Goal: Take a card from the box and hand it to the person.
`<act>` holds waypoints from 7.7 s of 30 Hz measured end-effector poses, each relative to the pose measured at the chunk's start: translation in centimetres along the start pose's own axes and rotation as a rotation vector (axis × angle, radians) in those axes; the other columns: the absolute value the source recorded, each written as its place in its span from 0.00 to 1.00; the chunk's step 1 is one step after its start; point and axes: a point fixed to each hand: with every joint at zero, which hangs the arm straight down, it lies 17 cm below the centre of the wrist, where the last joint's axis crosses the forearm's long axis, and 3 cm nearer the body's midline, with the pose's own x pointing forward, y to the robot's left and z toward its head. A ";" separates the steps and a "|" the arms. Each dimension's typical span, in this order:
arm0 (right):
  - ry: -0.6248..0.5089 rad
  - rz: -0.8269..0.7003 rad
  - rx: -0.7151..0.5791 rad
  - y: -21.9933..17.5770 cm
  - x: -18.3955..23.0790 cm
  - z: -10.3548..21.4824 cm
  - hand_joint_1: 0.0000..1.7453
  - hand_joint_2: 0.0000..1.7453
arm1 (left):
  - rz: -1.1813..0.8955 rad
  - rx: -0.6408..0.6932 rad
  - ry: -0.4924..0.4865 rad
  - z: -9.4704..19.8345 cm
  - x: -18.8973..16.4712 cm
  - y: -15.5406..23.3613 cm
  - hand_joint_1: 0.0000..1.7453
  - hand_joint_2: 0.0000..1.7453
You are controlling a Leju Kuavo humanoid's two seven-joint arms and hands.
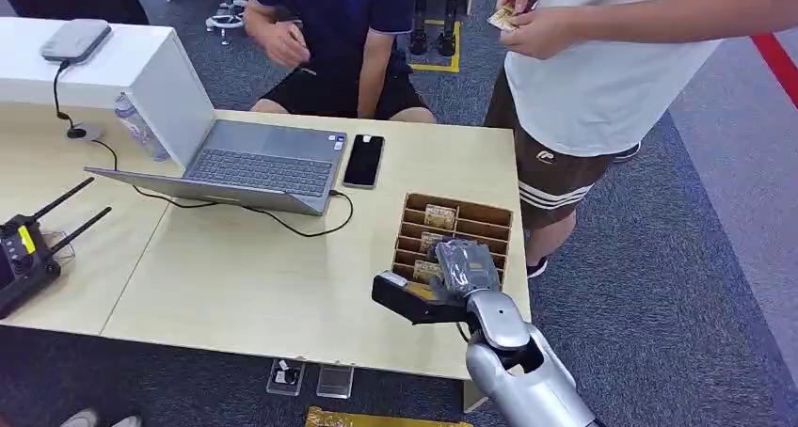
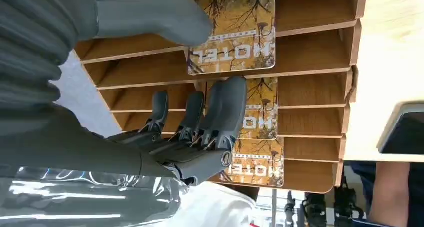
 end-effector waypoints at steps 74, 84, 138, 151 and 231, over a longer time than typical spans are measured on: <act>0.021 -0.007 0.011 0.4 -0.8 -0.2 0.77 1.00 | -0.002 0.005 0.005 0.0 -0.1 0.2 0.00 1.00; 0.017 -0.006 0.013 0.2 -0.7 -0.4 0.83 1.00 | 0.000 0.014 0.008 -0.1 -0.1 0.3 0.00 1.00; -0.151 -0.190 -0.436 -23.6 3.4 0.3 0.91 1.00 | 0.043 -0.125 0.002 0.3 0.2 -1.8 0.00 1.00; -0.109 -0.200 -0.419 -23.2 2.5 -2.9 0.91 1.00 | 0.077 -0.175 -0.004 0.5 0.7 -2.4 0.00 1.00; 1.292 -1.291 0.530 37.7 -26.6 32.9 0.00 1.00 | -0.273 -0.109 -0.112 -1.1 3.0 2.3 0.00 1.00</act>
